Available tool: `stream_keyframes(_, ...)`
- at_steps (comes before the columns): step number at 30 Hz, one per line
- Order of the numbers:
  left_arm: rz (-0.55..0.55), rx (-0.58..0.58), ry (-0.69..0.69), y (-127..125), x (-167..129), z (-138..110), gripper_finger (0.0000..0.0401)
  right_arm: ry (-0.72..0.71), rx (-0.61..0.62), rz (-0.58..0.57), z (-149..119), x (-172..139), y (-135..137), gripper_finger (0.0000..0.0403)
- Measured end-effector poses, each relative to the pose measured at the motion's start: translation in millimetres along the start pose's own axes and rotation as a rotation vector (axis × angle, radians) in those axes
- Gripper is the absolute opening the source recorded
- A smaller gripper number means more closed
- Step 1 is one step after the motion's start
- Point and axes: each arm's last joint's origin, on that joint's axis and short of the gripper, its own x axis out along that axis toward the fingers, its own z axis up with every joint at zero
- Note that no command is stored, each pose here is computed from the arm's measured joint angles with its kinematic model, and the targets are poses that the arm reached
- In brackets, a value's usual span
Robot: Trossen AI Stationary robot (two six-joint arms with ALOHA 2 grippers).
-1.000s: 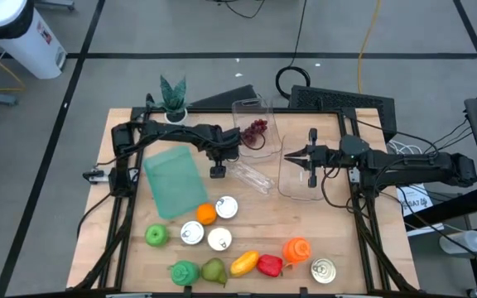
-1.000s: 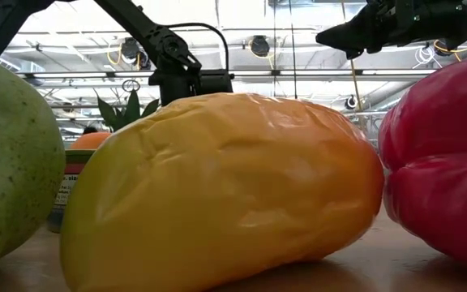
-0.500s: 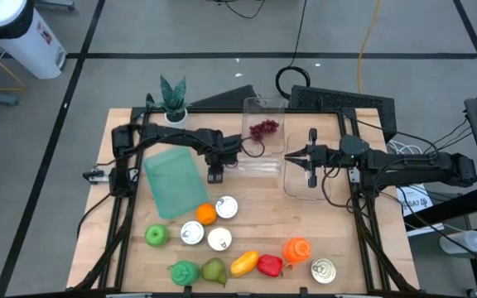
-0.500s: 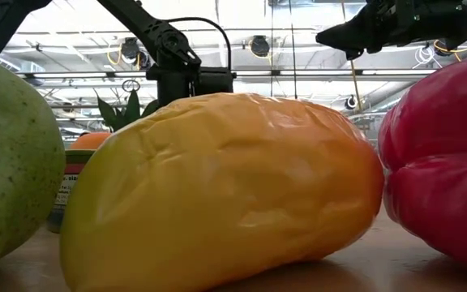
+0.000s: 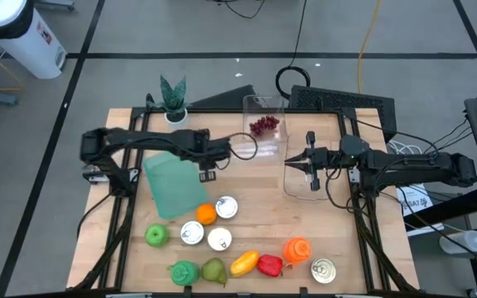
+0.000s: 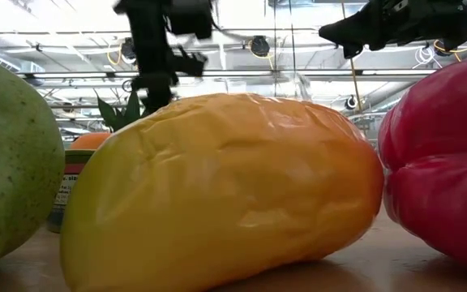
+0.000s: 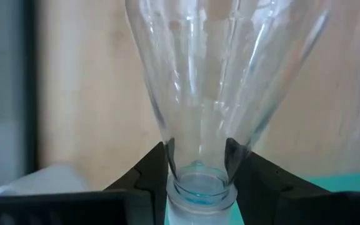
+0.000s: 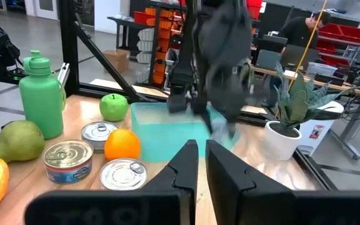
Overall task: Pick & Place Food Item
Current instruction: Put the transparent water bottle into the right transparent bin
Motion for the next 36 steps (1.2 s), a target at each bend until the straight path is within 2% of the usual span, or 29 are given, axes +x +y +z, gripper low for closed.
stream_keyframes(6,0.179,0.038,0.002,4,-41,-23,0.0135,0.0,0.0,0.001,0,0,0,0.0025)
stream_keyframes(12,0.23,0.059,0.054,-1,-47,-32,0.0135,-0.006,-0.001,0.036,1,1,6,0.0025)
stream_keyframes(16,0.28,0.127,0.041,-4,-50,-30,0.0135,-0.007,0.015,0.061,2,2,11,0.0025)
stream_keyframes(23,0.414,0.242,-0.025,11,-91,-9,0.0135,-0.009,0.029,0.166,3,4,29,0.0025)
stream_keyframes(28,0.6,0.39,0.008,35,-106,25,0.0135,-0.025,-0.002,0.27,6,3,50,0.0025)
stream_keyframes(31,0.653,0.441,0.044,48,-101,45,0.0135,0.01,-0.017,0.177,6,2,56,0.0023)
stream_keyframes(36,0.672,0.445,0.018,62,-92,61,0.0135,0.2,-0.018,-0.158,-6,-6,53,0.0008)
